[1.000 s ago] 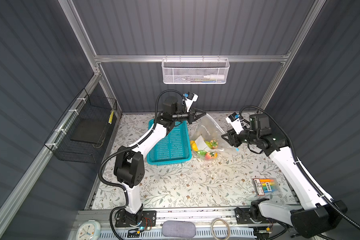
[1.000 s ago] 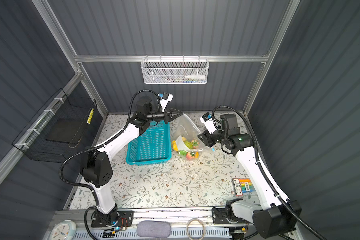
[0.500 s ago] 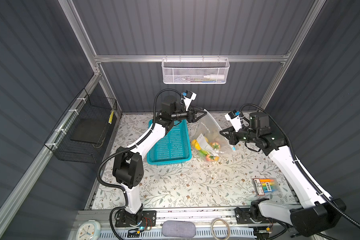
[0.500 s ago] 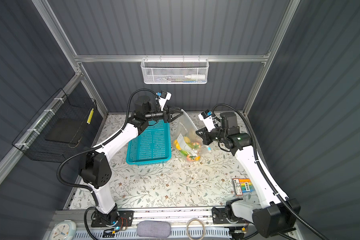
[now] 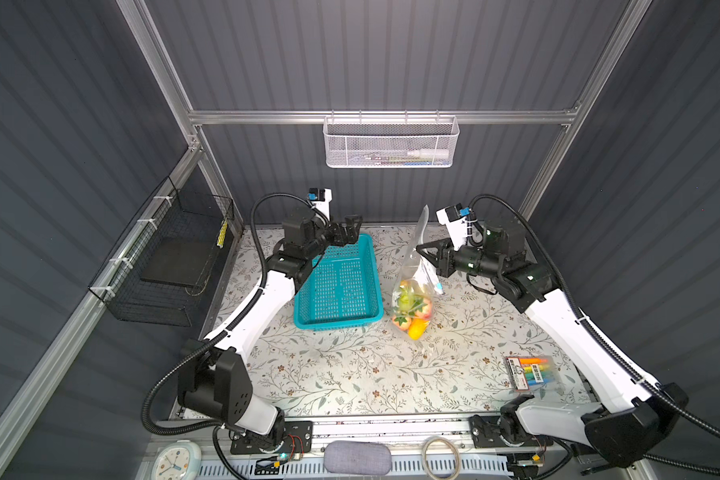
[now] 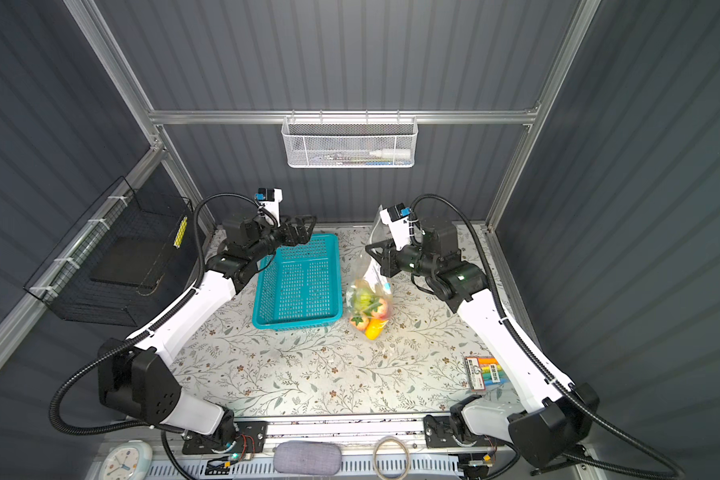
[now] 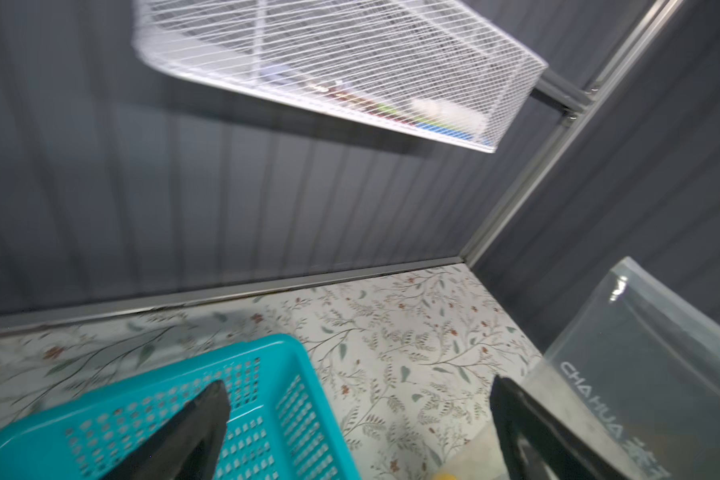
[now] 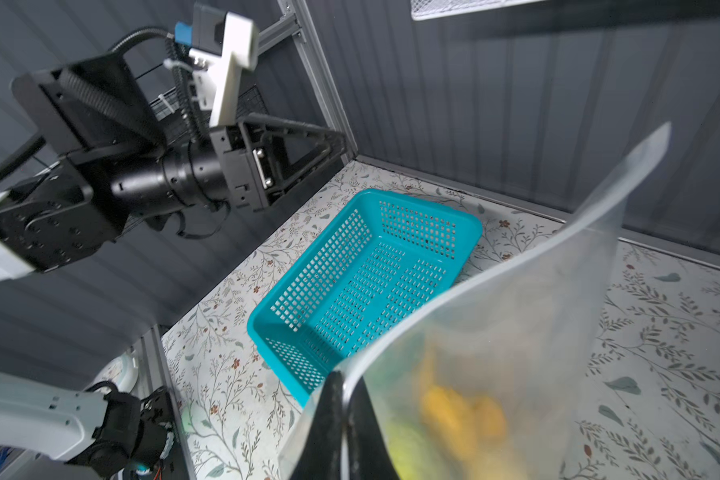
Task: Place the food in the zip-top bag and seal the zipper
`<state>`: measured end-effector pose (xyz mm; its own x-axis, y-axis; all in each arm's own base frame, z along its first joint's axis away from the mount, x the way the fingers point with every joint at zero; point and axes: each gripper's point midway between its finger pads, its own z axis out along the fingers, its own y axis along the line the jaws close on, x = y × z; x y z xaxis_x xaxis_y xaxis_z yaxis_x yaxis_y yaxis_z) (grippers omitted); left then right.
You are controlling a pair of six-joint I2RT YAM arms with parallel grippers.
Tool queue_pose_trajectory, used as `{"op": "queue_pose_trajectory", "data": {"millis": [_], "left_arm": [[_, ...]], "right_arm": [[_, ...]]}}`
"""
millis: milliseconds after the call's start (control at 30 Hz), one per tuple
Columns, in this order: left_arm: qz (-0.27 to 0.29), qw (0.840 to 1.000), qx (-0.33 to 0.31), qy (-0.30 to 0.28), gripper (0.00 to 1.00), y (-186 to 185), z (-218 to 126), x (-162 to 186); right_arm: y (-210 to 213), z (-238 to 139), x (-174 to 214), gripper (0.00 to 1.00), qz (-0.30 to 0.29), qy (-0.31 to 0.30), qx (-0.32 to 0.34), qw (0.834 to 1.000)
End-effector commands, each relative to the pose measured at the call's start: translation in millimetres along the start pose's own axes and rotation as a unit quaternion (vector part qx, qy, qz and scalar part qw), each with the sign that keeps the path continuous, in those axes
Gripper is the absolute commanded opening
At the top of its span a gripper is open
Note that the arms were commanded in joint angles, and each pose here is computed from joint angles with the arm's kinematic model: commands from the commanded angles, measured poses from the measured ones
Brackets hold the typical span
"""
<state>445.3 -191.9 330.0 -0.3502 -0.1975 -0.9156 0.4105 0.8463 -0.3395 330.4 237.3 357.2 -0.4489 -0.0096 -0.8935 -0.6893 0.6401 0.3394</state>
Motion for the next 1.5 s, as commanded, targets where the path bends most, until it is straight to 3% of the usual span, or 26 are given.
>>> {"op": "queue_pose_trajectory", "data": {"millis": [0,133,267,333,467,567,767,833,967,1067,1167,1467], "left_arm": [[-0.018,0.998,-0.056,0.016,1.0,22.6,-17.6,18.1],[-0.006,0.995,-0.095,0.02,1.0,37.2,-38.7,30.7],[0.013,0.987,-0.157,0.029,1.0,64.9,-55.0,39.6],[0.008,0.981,-0.191,0.037,1.0,84.1,-63.9,42.8],[-0.028,0.964,-0.261,0.039,1.0,128.3,-89.5,53.6],[-0.061,0.949,-0.307,0.027,1.0,160.0,-110.2,65.7],[-0.096,0.922,-0.376,0.014,1.0,205.4,-140.2,91.4],[-0.09,0.912,-0.399,0.02,1.0,215.1,-144.5,98.8],[-0.067,0.897,-0.436,0.032,1.0,234.4,-147.7,118.8],[-0.052,0.9,-0.433,0.021,1.0,240.9,-143.1,133.3],[-0.036,0.902,-0.43,0.01,1.0,246.6,-140.7,148.2],[0.012,0.914,-0.406,0.022,0.99,253.7,-121.3,169.5]], "right_arm": [[-30.8,6.4,14.4,0.0,0.037,0.0,0.038,0.999],[-70.4,-1.7,55.7,0.0,0.1,0.019,0.072,0.992],[-99.5,-20.2,94.4,0.0,0.072,0.04,0.136,0.987],[-131.3,-37.5,113.9,0.0,0.07,0.057,0.218,0.972],[-196.8,-75.7,152.2,0.01,0.099,0.086,0.359,0.924],[-222.6,-83.6,169.8,0.09,0.127,0.099,0.395,0.905],[-256.4,-84.3,180.1,0.15,0.147,0.087,0.432,0.886],[-260.8,-86.2,174.8,0.21,0.148,0.073,0.437,0.884],[-258.2,-92.9,160.8,0.42,0.136,0.052,0.443,0.885],[-248.6,-95.1,151.0,0.55,0.112,0.011,0.429,0.896],[-251.1,-96.4,154.8,0.65,0.089,-0.021,0.433,0.897],[-272.8,-81.5,183.6,0.79,0.046,-0.006,0.443,0.895]]}}
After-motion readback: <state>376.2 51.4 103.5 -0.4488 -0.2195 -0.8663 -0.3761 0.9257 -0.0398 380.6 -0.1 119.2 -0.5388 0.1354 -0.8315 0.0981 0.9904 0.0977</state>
